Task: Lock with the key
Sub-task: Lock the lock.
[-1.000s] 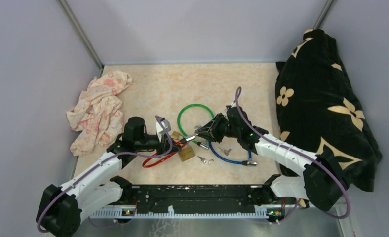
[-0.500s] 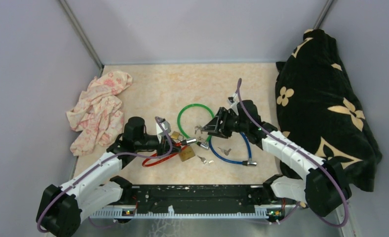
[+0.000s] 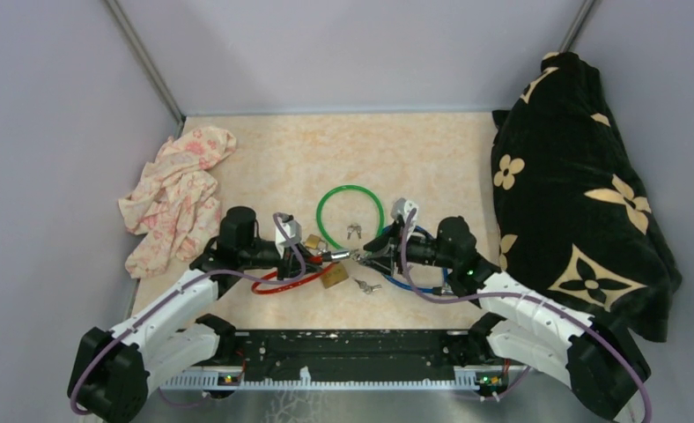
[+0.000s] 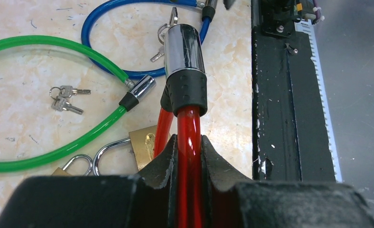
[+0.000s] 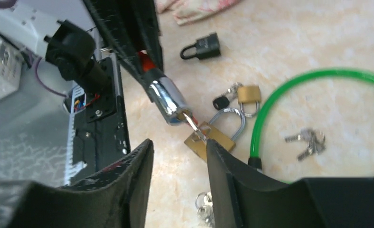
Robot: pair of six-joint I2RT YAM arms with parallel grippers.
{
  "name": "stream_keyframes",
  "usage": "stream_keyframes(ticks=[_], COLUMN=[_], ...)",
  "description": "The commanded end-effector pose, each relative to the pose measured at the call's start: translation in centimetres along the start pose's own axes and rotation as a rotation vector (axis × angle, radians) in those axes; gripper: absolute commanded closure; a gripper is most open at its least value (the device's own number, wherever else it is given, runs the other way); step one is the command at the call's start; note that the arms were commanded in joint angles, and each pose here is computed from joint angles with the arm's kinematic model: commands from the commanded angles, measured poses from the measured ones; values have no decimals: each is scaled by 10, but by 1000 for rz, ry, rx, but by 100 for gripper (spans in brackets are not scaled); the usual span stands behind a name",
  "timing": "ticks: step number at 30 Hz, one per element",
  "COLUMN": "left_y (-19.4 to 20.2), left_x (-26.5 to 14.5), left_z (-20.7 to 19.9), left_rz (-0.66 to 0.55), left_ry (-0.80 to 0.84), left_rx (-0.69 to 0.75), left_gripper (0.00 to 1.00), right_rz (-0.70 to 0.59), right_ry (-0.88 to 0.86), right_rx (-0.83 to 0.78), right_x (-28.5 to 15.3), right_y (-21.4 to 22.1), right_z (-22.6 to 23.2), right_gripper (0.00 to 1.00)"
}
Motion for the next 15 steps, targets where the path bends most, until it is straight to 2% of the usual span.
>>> stream_keyframes(ticks=[1,15], left_y=[-5,-1], left_x=[0,0], left_z=[-3,-3], left_rz=[-6,19], left_ry=[88,103], left_rx=[102,97], left_gripper=[100,100], right_rz=[-185,-99], right_ry=[-77,-119], right_rx=[-361,-470], right_x=[10,18], right_y=[-30,-13], right_z=[8,0], right_gripper=[59,71])
Point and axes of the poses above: each gripper's point midway between its finger pads, its own x axis out along the fingers, its own z axis along the line the jaws close on, y = z × x, the point moved 4 cm from there along -x, back along the fingers, and after that the axes turned 13 degrees about -x, right-handed, at the moved point
